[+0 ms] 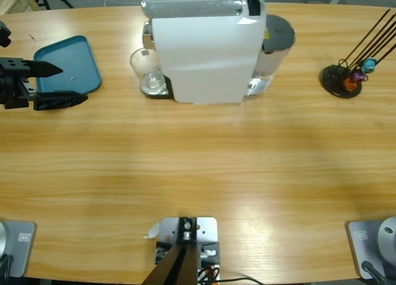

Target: Pour coffee

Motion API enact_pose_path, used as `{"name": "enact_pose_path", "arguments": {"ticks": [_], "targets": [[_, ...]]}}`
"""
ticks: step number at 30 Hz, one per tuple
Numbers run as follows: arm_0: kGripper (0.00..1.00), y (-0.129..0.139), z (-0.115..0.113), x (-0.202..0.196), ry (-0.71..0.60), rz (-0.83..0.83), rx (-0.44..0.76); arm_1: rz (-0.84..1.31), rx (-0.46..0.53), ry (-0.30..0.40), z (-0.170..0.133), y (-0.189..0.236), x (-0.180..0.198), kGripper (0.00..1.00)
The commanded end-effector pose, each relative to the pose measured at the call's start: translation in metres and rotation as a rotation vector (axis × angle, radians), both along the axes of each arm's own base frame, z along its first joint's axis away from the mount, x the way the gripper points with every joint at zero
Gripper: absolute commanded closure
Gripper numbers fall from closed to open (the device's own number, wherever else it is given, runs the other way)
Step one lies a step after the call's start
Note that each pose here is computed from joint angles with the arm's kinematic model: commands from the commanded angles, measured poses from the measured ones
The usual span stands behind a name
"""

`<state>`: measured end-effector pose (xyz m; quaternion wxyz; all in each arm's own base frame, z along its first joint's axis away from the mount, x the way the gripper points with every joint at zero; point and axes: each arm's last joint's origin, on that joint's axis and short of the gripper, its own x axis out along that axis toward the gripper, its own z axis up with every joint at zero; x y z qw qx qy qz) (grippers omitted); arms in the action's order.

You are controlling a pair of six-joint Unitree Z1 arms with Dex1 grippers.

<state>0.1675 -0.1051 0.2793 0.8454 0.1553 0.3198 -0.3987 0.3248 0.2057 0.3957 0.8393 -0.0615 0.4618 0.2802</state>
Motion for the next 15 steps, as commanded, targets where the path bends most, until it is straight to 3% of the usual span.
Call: {"name": "enact_pose_path", "arguments": {"ticks": [1, 6, 9, 11, 12, 15], "targets": [[0.0, -0.004, -0.012, 0.004, 0.028, -0.014, 0.036, 0.008, -0.094, 0.109, -0.046, 0.008, 0.005, 1.0], [0.0, -0.004, -0.011, 0.004, 0.026, -0.016, 0.033, 0.007, -0.085, 0.088, -0.039, 0.007, 0.003, 1.0], [0.0, -0.005, -0.011, 0.003, 0.027, -0.02, 0.031, 0.034, -0.028, -0.045, 0.0, 0.003, -0.01, 1.0], [0.0, -0.005, -0.01, 0.003, 0.024, -0.023, 0.03, 0.054, 0.025, -0.138, 0.037, -0.001, -0.024, 0.093], [0.0, -0.005, -0.01, 0.003, 0.025, -0.023, 0.03, 0.058, 0.057, -0.181, 0.055, -0.003, -0.032, 0.0], [0.0, -0.005, -0.01, 0.002, 0.024, -0.024, 0.029, 0.057, 0.068, -0.171, 0.07, -0.002, -0.041, 0.0]]}}
